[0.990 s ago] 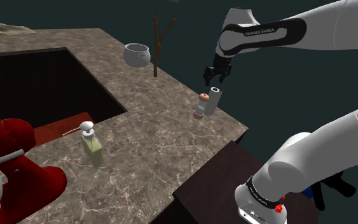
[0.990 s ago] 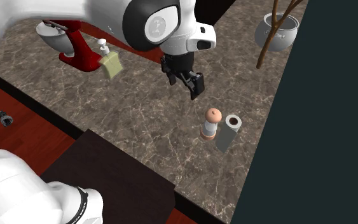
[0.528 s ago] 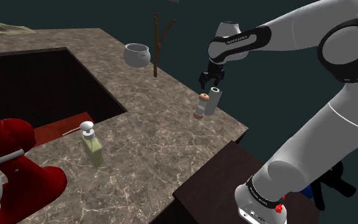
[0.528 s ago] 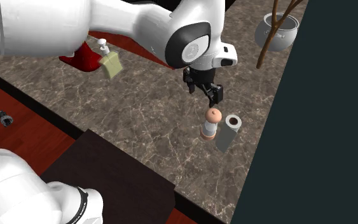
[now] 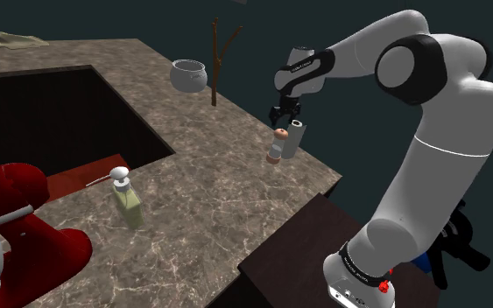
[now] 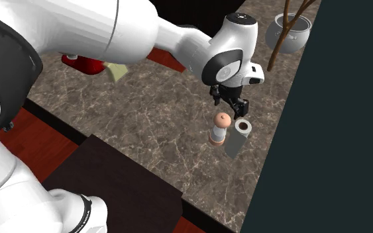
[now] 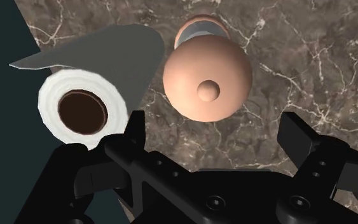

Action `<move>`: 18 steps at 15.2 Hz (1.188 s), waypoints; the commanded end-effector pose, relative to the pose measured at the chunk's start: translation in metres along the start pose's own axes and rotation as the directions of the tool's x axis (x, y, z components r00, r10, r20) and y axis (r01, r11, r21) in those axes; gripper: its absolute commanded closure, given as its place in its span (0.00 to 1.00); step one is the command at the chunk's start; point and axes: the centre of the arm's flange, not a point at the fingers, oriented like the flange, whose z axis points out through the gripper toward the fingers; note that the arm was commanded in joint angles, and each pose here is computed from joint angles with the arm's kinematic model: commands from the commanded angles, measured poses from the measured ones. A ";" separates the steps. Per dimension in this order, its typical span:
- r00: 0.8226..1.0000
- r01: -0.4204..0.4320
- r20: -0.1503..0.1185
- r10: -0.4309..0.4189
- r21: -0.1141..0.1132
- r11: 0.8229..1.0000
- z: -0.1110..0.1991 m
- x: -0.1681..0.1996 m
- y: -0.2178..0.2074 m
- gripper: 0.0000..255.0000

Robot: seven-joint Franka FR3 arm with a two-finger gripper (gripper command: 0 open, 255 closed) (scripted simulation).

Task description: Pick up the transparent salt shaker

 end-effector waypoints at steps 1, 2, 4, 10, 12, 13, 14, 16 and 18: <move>1.000 -0.001 0.001 0.001 0.000 1.000 0.010 0.004 0.001 0.00; 1.000 -0.001 0.001 0.001 0.000 1.000 0.015 0.004 0.001 0.00; 1.000 -0.001 0.001 0.001 0.000 1.000 0.026 0.003 0.000 0.00; 1.000 -0.001 0.001 0.001 0.000 1.000 0.045 0.002 -0.001 1.00; 1.000 -0.001 0.001 0.001 0.000 1.000 0.045 0.002 -0.001 1.00; 1.000 -0.001 0.001 0.001 0.000 1.000 0.045 0.002 -0.001 1.00; 1.000 -0.001 0.001 0.001 0.000 1.000 0.045 0.002 -0.001 1.00; 1.000 -0.001 0.001 0.001 0.000 1.000 0.045 0.002 -0.001 1.00; 1.000 -0.001 0.001 0.001 0.000 1.000 0.045 0.002 -0.001 1.00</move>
